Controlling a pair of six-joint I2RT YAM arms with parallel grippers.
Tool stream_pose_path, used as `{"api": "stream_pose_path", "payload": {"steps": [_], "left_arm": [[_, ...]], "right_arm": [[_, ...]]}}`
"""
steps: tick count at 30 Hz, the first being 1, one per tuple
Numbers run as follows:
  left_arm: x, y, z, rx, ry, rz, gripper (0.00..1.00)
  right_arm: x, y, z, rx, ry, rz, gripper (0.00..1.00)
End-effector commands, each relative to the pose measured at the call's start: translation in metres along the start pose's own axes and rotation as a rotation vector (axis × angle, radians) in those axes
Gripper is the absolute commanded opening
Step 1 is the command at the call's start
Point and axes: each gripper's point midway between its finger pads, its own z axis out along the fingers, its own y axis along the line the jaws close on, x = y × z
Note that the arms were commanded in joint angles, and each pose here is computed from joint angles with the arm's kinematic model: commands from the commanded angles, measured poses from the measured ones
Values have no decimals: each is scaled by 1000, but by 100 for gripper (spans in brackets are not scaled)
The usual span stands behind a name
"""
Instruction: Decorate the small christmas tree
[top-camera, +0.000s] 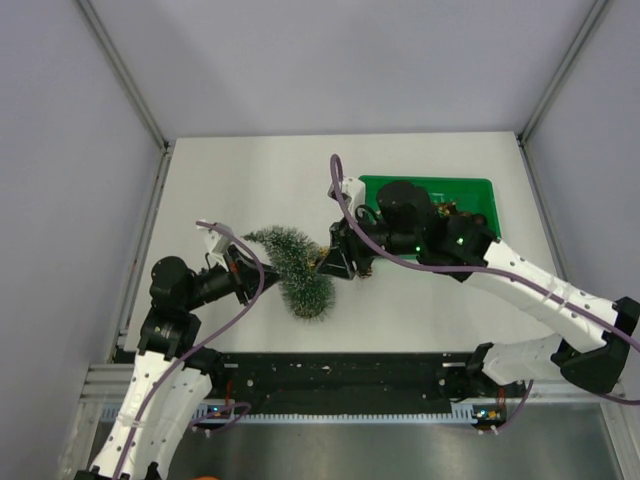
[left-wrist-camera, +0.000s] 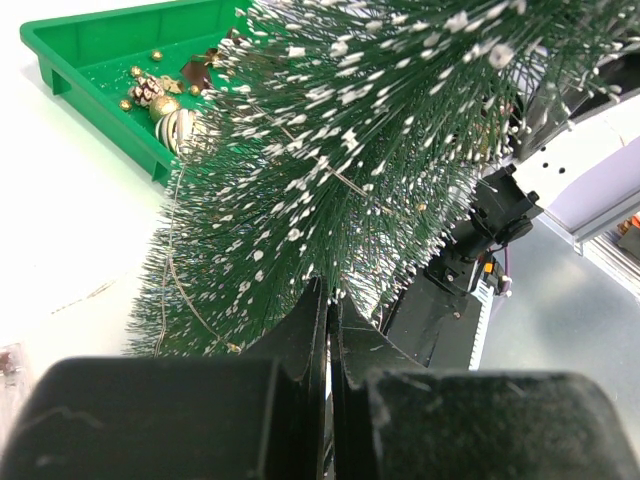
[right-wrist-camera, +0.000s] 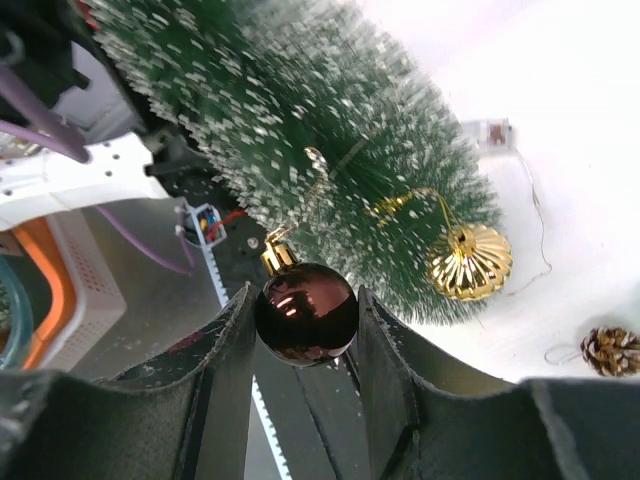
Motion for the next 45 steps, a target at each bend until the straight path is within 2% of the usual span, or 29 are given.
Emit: {"api": "stream_pose_path", "payload": {"steps": [1,5,13,22,32,39,45], "left_arm": [[-10,-5,0,23,-40,50,0],[-10,-6,0,23,-40,54,0],[-9,-6,0,24,-36,53,0],[-10,-6,0,22,-39,52,0],[-9,-6,-1,21,-37,56,0],[-10,-6,-1,21,-40,54,0],[-10,-7,-1,21,-40,54,0]], "right_arm": [[-45,30,-21,-71,-110,-76,19],[-53,33,-21,-75,-113,-97,19],[-42,23,-12,-46,-80,-86,19],[-72,25,-22,-8,-139,-151,19],[-3,-8,6,53,-28,-38,18],[1,-13,7,68,-41,-23,18],[-6,-13,7,78,-74,-12,31]]}}
